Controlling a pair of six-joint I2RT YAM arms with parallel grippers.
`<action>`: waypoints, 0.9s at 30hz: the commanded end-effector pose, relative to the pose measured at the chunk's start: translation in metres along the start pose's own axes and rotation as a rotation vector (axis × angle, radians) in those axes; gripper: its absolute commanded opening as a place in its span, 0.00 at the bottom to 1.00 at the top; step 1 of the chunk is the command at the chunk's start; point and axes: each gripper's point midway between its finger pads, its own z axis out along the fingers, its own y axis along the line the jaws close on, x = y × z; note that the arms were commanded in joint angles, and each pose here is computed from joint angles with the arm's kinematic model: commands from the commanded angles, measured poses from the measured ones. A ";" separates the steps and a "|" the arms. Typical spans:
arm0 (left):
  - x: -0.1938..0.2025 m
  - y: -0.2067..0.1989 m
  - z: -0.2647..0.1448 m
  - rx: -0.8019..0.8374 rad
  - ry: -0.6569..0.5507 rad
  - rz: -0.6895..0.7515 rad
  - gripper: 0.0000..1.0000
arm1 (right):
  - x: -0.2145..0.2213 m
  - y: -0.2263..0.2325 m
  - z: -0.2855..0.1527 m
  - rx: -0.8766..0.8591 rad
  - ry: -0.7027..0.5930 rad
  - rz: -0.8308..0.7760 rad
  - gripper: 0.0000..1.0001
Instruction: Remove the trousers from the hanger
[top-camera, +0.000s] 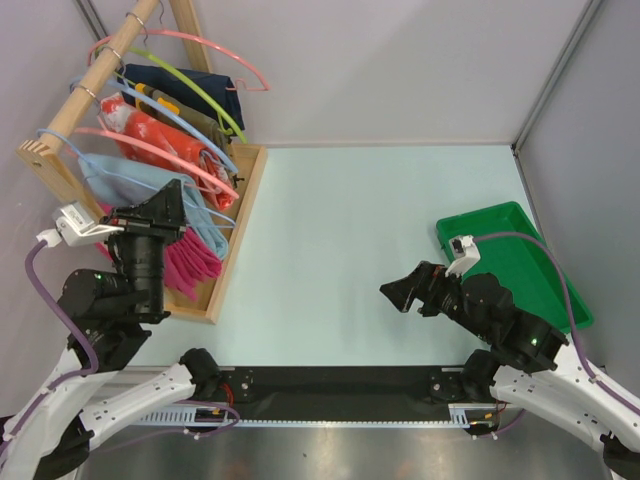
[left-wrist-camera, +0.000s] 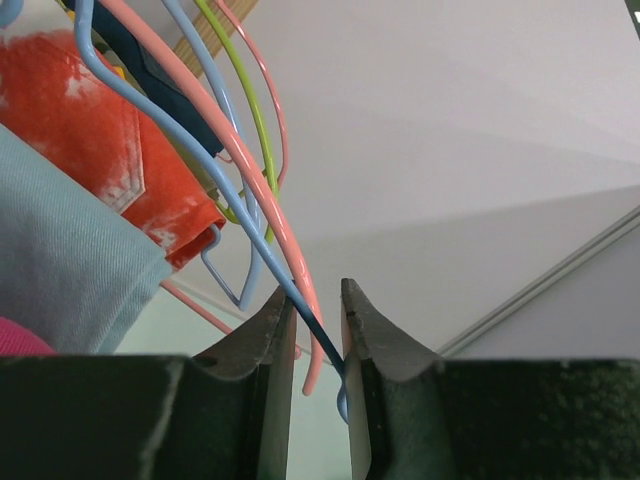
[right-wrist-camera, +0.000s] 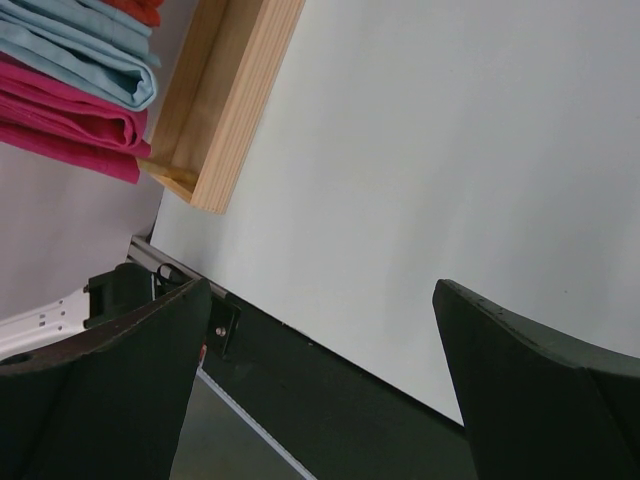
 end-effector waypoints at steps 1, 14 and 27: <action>-0.021 -0.010 0.001 0.053 -0.064 0.041 0.10 | -0.008 0.008 -0.004 -0.019 -0.021 0.007 1.00; -0.029 -0.057 0.004 0.274 -0.095 0.199 0.00 | -0.004 0.006 0.000 -0.015 -0.013 0.009 1.00; -0.027 -0.104 -0.012 0.507 0.012 0.186 0.00 | -0.004 0.004 0.002 -0.006 -0.016 0.001 1.00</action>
